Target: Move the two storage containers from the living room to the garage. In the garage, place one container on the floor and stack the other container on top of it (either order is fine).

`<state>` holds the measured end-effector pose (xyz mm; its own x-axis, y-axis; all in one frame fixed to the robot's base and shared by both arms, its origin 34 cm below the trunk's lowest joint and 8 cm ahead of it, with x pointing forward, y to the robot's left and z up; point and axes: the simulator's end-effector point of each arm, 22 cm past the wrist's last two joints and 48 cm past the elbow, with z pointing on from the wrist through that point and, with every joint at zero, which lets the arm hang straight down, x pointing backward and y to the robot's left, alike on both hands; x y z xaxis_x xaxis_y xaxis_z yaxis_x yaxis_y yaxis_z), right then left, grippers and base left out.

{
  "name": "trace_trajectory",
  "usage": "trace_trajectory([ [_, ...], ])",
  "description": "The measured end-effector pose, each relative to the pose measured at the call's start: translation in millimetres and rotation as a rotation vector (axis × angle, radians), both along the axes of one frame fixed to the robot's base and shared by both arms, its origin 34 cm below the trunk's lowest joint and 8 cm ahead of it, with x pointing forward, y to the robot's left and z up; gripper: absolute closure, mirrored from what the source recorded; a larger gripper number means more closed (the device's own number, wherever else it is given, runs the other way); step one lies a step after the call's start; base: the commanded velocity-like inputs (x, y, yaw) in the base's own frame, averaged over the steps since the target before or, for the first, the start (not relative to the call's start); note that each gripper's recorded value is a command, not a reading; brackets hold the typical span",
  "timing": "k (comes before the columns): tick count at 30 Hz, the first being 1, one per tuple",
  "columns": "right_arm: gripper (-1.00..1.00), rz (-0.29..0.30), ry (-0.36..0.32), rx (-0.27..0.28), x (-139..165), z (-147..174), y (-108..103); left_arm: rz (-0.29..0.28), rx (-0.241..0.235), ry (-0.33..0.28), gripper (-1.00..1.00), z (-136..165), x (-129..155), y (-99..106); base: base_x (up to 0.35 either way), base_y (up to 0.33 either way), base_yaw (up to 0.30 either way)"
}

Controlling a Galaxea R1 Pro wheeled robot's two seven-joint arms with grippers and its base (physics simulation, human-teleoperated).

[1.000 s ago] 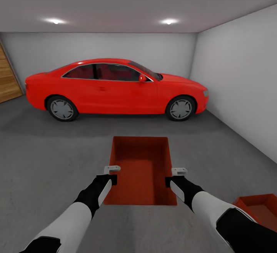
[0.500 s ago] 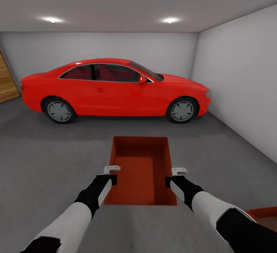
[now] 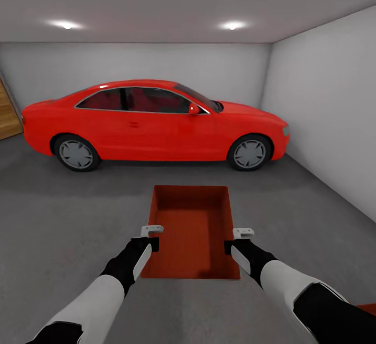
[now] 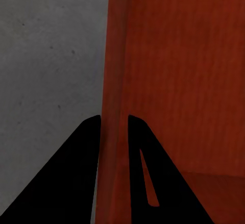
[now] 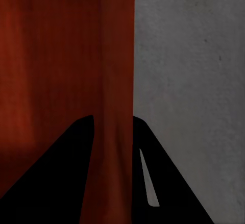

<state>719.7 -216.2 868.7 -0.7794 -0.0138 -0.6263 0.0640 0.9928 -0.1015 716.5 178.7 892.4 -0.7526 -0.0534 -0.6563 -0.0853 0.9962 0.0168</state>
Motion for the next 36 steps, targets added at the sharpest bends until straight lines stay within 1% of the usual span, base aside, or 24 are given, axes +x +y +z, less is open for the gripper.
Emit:
trace_trajectory([
  [9,1.0,0.0,0.0,0.0,0.1,-0.1,-0.1,0.0,0.0,0.0,1.0,0.0,0.2,-0.1,0.299,0.0,0.0],
  [25,1.0,0.001,0.0,0.0,0.6,-0.2,-0.1,0.0,0.0,0.0,1.0,-0.1,0.6,-0.1,0.018,0.0,-0.004],
  [28,1.0,0.001,0.0,0.0,0.6,-0.2,-0.2,0.0,0.0,0.0,1.0,-0.2,0.5,-0.2,0.0,0.0,-0.168],
  [36,1.0,0.001,0.001,-0.001,0.6,-0.2,-0.3,0.0,0.0,0.0,1.0,-0.2,0.6,-0.2,0.0,0.0,-0.28],
])
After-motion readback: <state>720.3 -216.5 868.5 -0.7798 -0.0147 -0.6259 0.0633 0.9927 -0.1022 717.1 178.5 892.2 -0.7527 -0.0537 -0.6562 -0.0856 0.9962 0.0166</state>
